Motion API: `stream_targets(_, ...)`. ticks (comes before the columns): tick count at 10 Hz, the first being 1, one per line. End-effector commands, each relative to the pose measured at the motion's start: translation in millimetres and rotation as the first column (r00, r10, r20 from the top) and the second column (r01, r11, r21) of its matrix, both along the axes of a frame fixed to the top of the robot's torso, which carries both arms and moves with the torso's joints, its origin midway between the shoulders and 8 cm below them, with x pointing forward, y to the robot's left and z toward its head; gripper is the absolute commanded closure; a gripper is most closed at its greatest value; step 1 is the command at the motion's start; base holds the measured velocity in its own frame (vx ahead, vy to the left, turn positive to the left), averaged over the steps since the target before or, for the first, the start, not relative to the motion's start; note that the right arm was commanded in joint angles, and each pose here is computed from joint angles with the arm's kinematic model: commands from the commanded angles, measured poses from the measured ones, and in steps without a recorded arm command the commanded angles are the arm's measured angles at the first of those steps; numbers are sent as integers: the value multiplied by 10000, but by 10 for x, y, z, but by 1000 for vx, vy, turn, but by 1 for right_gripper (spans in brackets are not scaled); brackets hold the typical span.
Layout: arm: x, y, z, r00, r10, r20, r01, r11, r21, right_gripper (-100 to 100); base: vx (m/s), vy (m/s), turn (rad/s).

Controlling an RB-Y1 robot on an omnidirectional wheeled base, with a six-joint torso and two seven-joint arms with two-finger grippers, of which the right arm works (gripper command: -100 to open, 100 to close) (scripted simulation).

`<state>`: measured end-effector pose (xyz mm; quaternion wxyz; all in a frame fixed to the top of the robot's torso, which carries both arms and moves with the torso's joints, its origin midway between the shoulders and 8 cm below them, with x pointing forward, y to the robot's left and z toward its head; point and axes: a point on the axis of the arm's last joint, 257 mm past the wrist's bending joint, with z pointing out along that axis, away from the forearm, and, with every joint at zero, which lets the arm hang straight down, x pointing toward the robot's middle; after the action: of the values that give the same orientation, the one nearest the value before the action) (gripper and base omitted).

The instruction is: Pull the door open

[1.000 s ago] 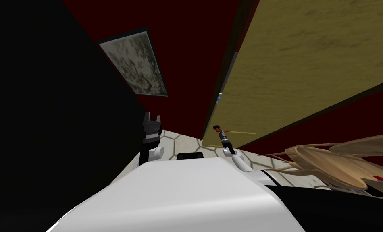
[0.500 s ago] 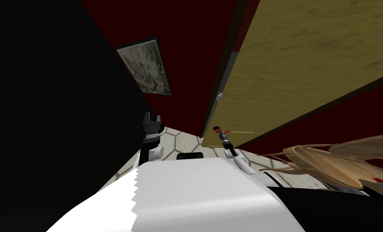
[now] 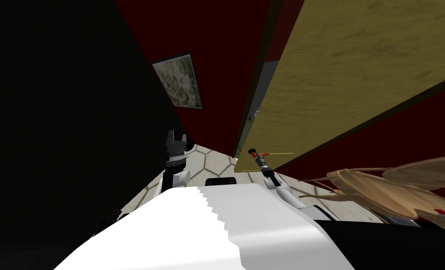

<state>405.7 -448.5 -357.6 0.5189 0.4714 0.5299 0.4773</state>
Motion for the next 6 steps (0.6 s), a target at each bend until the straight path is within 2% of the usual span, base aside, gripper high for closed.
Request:
stream_targets(1, -75, -8, 27, 9997, 221, 61, -221, 9998, -20, 100, -187, -87, 94)
stream_targets(3, -87, 23, 9, 9997, 260, -2, -260, 9997, 17, 100, -133, -41, 51)
stream_targets(4, -189, 6, -5, 9992, 399, -12, -399, 9992, 31, 100, -184, -46, 206)
stream_targets(6, -252, -13, 0, 9988, 488, 6, -488, 9988, 19, 100, -202, -96, 169)
